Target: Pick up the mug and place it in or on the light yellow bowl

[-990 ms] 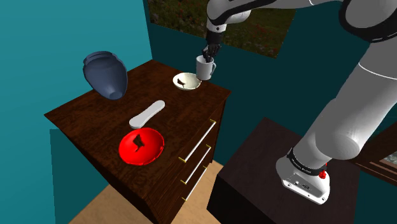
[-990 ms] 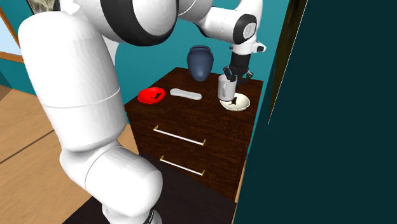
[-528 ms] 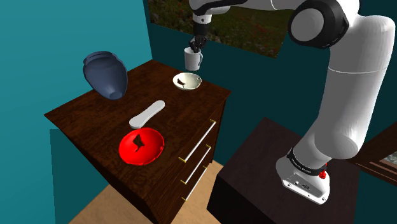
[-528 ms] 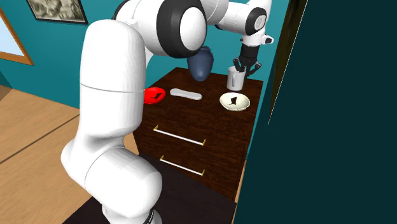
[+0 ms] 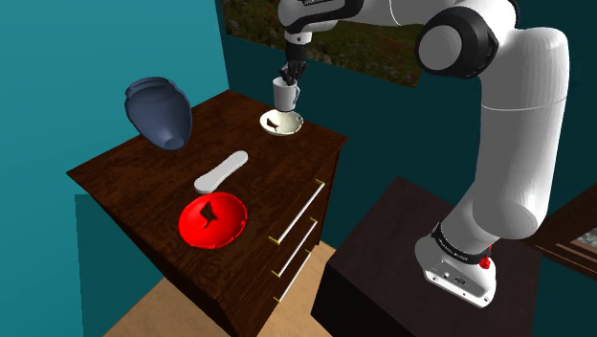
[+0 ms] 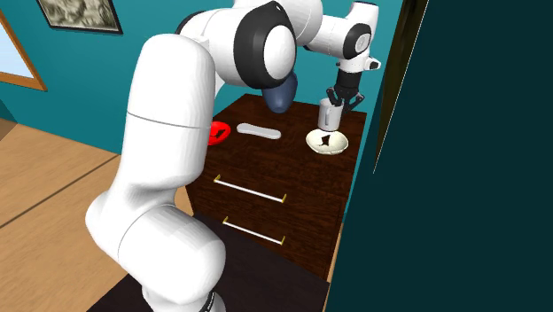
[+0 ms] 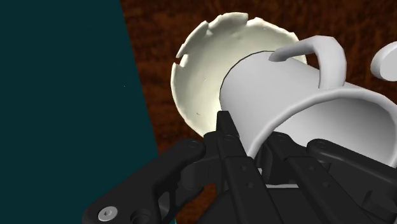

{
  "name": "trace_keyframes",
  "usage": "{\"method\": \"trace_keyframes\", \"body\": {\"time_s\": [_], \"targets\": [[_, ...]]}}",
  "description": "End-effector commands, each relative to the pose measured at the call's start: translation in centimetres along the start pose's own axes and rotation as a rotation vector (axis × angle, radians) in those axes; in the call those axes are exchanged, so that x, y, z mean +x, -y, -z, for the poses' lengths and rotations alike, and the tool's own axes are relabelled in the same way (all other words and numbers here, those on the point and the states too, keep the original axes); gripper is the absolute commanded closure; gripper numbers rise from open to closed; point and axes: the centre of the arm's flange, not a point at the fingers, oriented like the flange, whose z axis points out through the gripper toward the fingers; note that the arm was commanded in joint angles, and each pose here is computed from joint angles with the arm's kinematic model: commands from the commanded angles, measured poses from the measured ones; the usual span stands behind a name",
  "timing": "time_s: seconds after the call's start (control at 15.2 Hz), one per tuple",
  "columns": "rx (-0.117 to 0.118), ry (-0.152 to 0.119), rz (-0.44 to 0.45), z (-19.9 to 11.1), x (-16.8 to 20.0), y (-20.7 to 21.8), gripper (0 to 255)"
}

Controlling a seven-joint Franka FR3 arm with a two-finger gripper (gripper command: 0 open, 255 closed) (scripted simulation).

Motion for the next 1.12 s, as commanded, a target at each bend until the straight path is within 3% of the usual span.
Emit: {"method": "trace_keyframes", "body": {"time_s": [0.0,0.66,1.06], "targets": [[0.0,-0.001,0.0,-1.0,0.0,0.0,255],[0.0,-0.001,0.0,-6.1,-0.3,-0.3,255],[0.0,-0.001,0.0,-6.1,-0.3,-0.3,255]]}}
